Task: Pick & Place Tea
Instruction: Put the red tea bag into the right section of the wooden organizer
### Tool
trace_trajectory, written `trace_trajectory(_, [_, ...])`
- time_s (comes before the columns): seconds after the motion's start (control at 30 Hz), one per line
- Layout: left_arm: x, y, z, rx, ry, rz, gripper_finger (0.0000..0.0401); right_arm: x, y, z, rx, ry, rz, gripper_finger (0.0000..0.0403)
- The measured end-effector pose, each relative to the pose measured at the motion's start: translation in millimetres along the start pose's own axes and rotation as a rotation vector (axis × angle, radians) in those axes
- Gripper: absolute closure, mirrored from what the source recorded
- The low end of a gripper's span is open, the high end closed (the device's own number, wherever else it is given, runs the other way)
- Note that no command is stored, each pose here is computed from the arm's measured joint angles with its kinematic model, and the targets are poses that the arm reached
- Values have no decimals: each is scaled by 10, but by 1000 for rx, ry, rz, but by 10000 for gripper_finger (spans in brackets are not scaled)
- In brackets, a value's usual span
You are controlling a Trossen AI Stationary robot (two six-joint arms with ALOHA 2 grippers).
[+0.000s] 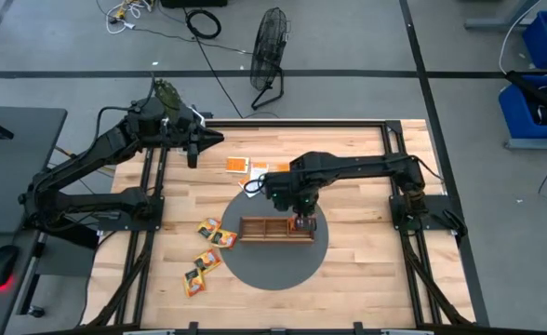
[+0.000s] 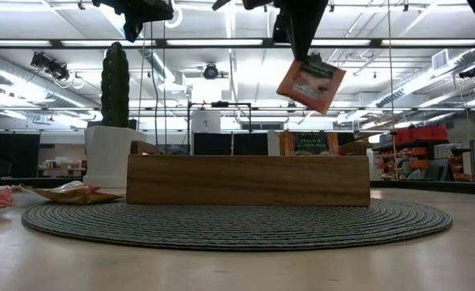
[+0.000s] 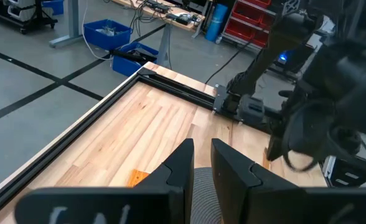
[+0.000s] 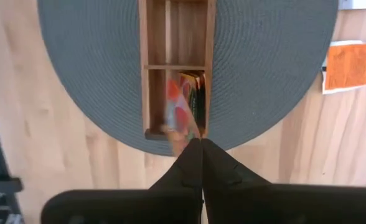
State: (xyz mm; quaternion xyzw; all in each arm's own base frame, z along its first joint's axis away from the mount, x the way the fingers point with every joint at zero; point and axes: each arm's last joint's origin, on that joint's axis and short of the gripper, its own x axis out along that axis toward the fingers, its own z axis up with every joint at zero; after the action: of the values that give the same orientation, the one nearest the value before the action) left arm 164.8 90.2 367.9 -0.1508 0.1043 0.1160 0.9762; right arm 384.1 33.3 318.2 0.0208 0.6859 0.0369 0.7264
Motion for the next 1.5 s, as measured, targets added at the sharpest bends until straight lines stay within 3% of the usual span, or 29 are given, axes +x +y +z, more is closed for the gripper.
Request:
trace_trajectory(0.67, [0,0,-2,-3,2,0,344,514,63,-26,-51,180,-81,403])
trace_trajectory(0.9, [0,0,-2,-1,2,0,344,506,78,-14,-28,164,-96,403])
trace_trajectory(1.5, [0,1,-4,7,3,1,344,504,270,79,-102,37,-148,403])
